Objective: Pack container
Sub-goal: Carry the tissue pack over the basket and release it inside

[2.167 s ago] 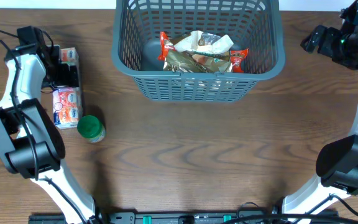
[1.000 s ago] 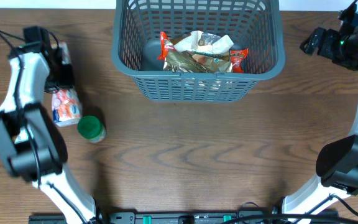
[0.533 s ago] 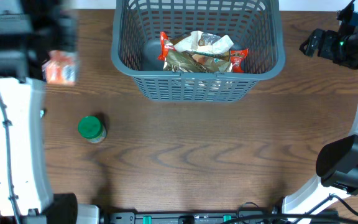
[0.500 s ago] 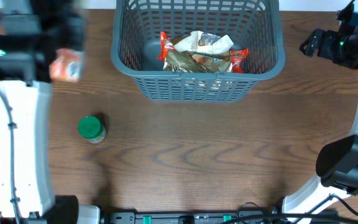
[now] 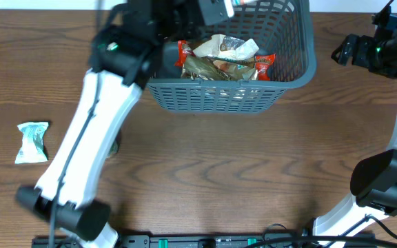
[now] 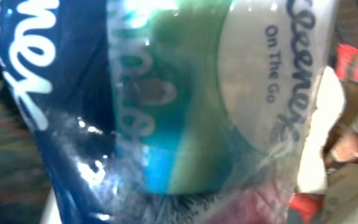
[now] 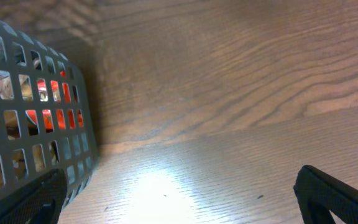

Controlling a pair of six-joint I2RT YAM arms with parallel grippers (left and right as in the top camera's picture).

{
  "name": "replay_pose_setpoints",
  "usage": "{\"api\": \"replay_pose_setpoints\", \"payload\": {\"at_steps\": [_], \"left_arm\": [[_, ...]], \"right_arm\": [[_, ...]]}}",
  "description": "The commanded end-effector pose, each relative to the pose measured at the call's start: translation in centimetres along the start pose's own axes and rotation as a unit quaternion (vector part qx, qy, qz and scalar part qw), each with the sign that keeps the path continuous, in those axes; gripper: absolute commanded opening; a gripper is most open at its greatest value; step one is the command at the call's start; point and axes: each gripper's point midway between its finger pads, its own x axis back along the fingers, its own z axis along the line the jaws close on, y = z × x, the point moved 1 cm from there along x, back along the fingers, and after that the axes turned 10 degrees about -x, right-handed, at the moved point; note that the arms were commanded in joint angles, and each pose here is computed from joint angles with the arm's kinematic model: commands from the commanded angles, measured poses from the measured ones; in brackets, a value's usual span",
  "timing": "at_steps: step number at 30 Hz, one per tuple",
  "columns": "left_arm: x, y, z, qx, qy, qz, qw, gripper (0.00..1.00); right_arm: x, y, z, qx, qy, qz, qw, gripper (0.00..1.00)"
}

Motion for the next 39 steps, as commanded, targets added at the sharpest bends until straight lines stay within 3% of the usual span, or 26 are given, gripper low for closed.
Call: {"api": "replay_pose_setpoints", "payload": {"at_steps": [1, 9, 10, 13, 16, 19, 22, 26, 28, 32, 34, 36, 39], "left_arm": [[-5.0, -1.1, -3.7, -0.012, -0.058, -0.007, 0.998, 0.06], [-11.4, -4.1, -11.0, 0.000, -0.150, 0.024, 0.988, 0.06], [-11.6, -4.3, -11.3, 0.003, -0.153, 0.025, 0.988, 0.12], [-11.8, -4.4, -11.5, 0.028, -0.155, 0.030, 0.987, 0.70], [-11.7, -4.3, -11.3, 0.029, -0.153, 0.030, 0.987, 0.72], [-11.0, -4.2, -10.3, 0.053, -0.138, 0.040, 0.988, 0.89], [-9.3, -4.5, -7.5, 0.074, -0.091, 0.071, 0.991, 0.99], [-3.8, -3.6, -0.9, 0.079, 0.007, 0.089, 0.993, 0.98], [-0.4, -3.3, 2.2, 0.135, 0.059, 0.091, 0.985, 0.98], [6.8, -6.4, 5.0, 0.269, 0.132, 0.149, 0.942, 0.98], [10.3, -9.1, 4.4, 0.343, 0.145, 0.197, 0.907, 0.98], [14.0, -11.9, 3.0, 0.425, 0.156, 0.245, 0.857, 0.98], [19.2, -15.5, 0.2, 0.546, 0.171, 0.304, 0.762, 0.98]], "right_arm": [[-0.3, -0.4, 0.1, 0.008, -0.003, 0.008, 1.000, 0.99], [-0.3, -0.7, 0.0, 0.006, -0.004, 0.015, 1.000, 0.99], [-0.3, -0.7, 0.0, 0.006, -0.004, 0.015, 1.000, 0.99], [-0.3, -0.7, 0.0, 0.007, -0.004, 0.015, 1.000, 0.99], [-0.3, -0.7, 0.0, 0.007, -0.004, 0.014, 1.000, 0.99], [-0.3, -0.6, 0.0, 0.009, -0.004, 0.013, 1.000, 0.99], [-0.3, -0.6, 0.0, 0.011, -0.004, 0.013, 1.000, 0.99], [-0.3, -0.6, 0.0, 0.014, -0.004, 0.013, 1.000, 0.99], [-0.3, -0.6, 0.0, 0.016, -0.004, 0.013, 1.000, 0.99], [-0.3, -0.6, 0.0, 0.020, -0.004, 0.013, 1.000, 0.99], [-0.3, -0.6, 0.0, 0.020, -0.004, 0.013, 1.000, 0.99], [-0.3, -0.7, 0.0, 0.021, -0.004, 0.015, 1.000, 0.99], [-0.3, -0.7, 0.0, 0.021, -0.004, 0.016, 1.000, 0.99]]}}
